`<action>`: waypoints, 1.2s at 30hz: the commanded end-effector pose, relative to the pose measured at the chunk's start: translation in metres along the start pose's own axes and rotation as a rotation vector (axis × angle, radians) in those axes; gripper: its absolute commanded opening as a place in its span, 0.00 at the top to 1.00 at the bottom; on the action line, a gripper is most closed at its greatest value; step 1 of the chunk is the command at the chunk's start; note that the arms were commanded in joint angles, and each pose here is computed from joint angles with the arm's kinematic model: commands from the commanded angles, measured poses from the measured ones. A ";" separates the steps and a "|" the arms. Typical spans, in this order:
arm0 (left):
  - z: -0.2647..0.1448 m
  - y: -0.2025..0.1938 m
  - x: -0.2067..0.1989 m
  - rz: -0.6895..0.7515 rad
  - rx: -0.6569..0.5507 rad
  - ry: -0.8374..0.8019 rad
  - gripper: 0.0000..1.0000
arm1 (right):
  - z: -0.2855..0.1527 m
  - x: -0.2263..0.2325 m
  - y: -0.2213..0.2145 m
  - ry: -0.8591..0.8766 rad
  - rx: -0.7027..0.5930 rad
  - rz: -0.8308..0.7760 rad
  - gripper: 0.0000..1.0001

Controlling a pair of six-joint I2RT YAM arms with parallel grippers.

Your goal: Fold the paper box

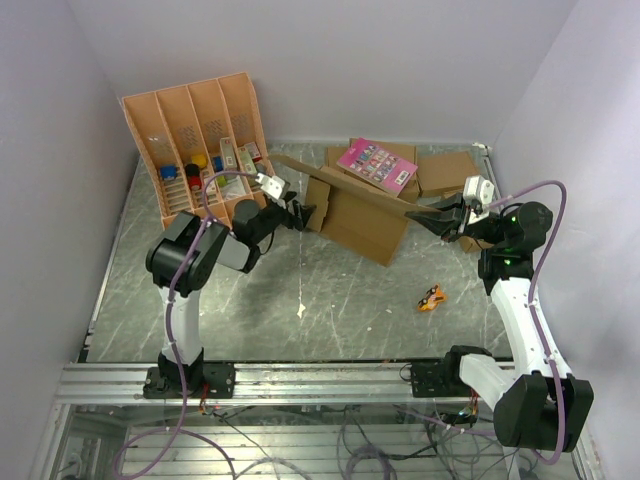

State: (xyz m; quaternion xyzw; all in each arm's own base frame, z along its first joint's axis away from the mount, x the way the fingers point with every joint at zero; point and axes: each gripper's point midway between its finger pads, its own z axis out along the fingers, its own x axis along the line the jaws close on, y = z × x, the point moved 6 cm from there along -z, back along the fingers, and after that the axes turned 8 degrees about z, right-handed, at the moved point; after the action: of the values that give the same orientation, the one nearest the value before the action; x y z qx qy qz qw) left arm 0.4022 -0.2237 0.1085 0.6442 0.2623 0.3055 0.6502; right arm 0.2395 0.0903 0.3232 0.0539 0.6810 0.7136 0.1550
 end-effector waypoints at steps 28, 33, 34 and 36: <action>0.019 0.022 0.004 -0.003 -0.120 -0.086 0.56 | -0.002 0.008 -0.013 0.036 0.017 0.127 1.00; 0.019 0.023 0.002 0.006 -0.131 -0.073 0.25 | -0.001 0.008 -0.014 0.039 0.016 0.133 1.00; 0.020 0.023 0.002 0.007 -0.131 -0.073 0.23 | -0.002 0.008 -0.014 0.037 0.016 0.134 1.00; 0.022 0.022 0.003 0.012 -0.124 -0.075 0.19 | -0.002 0.008 -0.014 0.039 0.016 0.136 1.00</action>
State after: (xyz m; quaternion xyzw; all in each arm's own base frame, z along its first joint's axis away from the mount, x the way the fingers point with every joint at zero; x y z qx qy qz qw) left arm 0.4103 -0.2348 0.1156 0.6335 0.2331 0.2691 0.6870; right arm 0.2375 0.0912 0.3231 0.0609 0.6787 0.7180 0.1423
